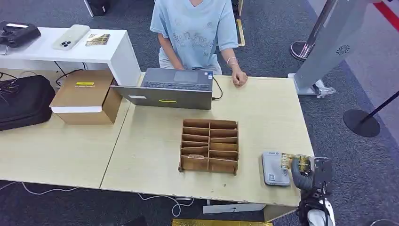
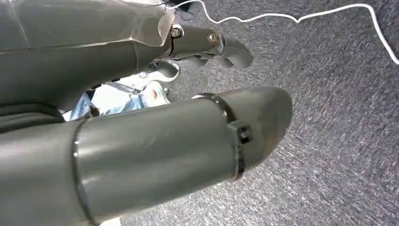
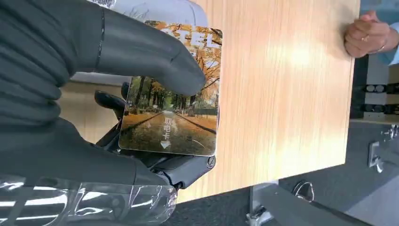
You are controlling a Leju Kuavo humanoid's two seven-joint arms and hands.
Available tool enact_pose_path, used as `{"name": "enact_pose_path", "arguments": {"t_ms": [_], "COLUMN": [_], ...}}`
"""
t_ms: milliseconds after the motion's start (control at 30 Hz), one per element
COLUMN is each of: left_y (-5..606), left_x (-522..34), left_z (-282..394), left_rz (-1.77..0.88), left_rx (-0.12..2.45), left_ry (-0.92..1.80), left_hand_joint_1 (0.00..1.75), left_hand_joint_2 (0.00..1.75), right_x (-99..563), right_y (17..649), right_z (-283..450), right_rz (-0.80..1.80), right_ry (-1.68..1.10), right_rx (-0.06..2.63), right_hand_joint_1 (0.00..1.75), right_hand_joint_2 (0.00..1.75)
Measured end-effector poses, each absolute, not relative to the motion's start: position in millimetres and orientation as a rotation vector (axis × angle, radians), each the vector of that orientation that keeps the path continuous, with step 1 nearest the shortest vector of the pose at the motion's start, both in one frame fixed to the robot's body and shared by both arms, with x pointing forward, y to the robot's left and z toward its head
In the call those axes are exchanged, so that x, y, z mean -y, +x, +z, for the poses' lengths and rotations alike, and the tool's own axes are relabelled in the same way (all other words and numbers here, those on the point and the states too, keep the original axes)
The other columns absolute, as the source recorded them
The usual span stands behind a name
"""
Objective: Pass the card to the sensor for recognition and then transmit it.
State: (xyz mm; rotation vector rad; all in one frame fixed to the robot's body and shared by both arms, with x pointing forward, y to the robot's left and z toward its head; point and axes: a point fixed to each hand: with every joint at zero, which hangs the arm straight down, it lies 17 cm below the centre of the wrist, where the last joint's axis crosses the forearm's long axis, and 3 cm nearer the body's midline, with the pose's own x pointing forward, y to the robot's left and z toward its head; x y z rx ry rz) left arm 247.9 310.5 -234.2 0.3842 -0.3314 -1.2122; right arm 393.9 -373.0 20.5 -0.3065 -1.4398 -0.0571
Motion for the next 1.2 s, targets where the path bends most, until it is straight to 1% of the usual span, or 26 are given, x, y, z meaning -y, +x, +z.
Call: {"name": "enact_pose_path", "arguments": {"t_ms": [600,800,1033,1200], "left_y": [250.7,250.8,250.0,249.7], "left_x": [-305.0,-304.4,-303.7,-302.7], "left_z": [-233.0,-233.0,-233.4,-233.6], "left_rz": [-1.259,-1.274,-1.29,-1.308], "left_rx": [0.333,0.333,0.337,0.343], "left_ry": [0.386,0.388,0.387,0.385], "left_hand_joint_1": [0.0,0.0,0.0,0.0], "left_hand_joint_2": [0.0,0.0,0.0,0.0], "right_x": [328.6,333.1,341.3,336.9], "right_y": [411.0,413.5,415.0,416.9], "right_z": [14.1,8.4,9.2,13.4], "right_rz": [0.173,0.29,0.471,0.518], "right_ry": [-0.336,-0.461,-0.693,-0.739], "right_rx": [1.408,1.365,1.308,1.309], "right_hand_joint_1": [1.75,1.75,1.75,1.75], "right_hand_joint_2": [1.75,1.75,1.75,1.75]}}
